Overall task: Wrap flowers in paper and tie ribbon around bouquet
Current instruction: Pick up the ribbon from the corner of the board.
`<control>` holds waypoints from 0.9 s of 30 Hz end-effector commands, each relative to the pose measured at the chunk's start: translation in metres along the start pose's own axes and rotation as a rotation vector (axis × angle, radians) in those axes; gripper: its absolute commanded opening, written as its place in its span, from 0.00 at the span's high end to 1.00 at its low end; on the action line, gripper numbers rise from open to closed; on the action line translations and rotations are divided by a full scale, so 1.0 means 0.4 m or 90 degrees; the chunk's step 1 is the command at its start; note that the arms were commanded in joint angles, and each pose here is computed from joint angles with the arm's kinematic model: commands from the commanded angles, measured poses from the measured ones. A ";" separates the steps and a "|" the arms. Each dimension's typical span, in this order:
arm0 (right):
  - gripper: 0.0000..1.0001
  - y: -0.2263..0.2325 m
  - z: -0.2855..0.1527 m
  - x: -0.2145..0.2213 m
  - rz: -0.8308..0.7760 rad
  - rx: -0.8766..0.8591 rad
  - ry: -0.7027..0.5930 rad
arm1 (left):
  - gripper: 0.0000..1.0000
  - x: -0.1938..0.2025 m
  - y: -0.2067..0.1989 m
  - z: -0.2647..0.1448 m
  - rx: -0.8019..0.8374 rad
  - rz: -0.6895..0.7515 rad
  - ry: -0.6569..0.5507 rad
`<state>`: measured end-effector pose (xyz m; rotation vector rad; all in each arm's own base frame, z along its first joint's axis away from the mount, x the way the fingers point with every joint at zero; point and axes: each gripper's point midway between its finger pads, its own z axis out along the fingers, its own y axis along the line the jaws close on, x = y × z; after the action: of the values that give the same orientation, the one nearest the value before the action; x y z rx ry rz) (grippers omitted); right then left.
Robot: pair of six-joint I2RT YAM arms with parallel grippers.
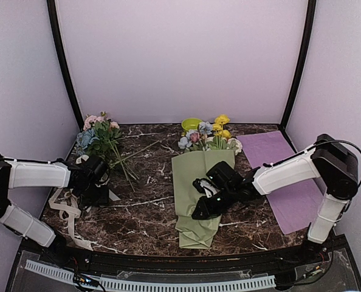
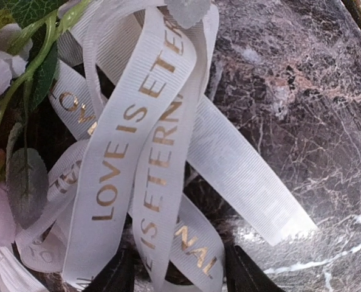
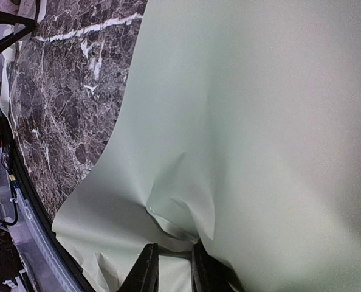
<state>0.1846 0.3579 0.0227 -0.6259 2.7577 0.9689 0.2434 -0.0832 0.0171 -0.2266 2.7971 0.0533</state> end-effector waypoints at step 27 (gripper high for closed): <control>0.80 -0.076 0.039 0.045 0.021 0.081 0.049 | 1.00 -0.246 -0.361 -1.318 0.612 0.483 -0.850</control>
<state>0.1862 0.3619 0.0219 -0.6295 2.7735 0.9641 0.2197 -0.2176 0.5134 0.5828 1.4031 -0.5628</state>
